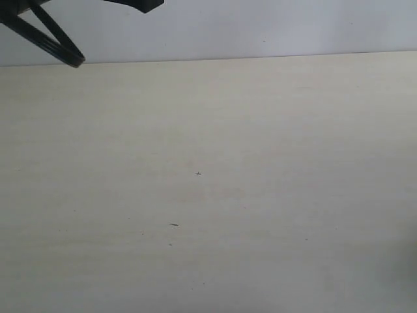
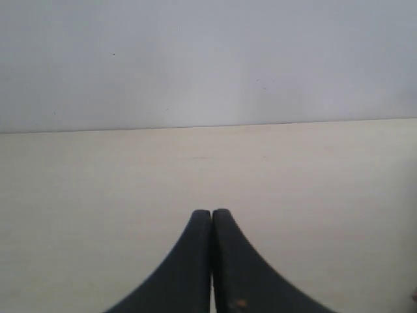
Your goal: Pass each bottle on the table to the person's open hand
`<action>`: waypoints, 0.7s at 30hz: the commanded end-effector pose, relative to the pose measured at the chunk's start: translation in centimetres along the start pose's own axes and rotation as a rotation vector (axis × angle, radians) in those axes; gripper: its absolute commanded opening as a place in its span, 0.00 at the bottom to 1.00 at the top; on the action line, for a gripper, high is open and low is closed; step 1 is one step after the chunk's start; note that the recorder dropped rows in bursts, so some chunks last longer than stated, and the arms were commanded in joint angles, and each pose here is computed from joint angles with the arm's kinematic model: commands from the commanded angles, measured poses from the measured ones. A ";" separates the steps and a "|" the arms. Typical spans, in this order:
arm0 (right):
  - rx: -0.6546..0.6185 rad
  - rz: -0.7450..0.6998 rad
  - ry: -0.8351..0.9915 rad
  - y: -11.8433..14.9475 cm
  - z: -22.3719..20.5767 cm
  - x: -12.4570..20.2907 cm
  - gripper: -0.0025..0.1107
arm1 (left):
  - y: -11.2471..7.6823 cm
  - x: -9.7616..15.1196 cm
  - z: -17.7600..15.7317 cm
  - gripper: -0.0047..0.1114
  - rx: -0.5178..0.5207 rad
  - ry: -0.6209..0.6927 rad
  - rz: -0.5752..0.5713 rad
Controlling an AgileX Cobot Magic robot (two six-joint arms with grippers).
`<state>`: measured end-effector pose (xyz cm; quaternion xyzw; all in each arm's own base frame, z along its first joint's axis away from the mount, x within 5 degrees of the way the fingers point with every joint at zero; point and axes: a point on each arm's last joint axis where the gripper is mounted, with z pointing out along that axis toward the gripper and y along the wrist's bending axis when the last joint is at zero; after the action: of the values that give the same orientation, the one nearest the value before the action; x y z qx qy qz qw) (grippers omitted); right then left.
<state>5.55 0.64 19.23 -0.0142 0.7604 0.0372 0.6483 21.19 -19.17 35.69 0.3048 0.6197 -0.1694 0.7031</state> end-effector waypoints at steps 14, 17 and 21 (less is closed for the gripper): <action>0.000 -0.011 -0.007 0.0 0.0 0.1 0.02 | 1.3 4.7 -5.3 0.04 -0.150 0.005 -0.011; 0.000 -0.009 -0.007 0.0 0.0 0.1 0.02 | 2.2 6.6 -6.9 0.04 -0.291 0.026 -0.175; 0.000 -0.009 -0.007 0.0 0.0 0.1 0.02 | 3.2 8.2 -7.8 0.04 -0.443 0.105 -0.435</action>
<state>5.55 0.64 19.23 -0.0142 0.7604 0.0372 0.6483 18.47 -11.87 28.68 0.1104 0.7027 -0.1496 0.6867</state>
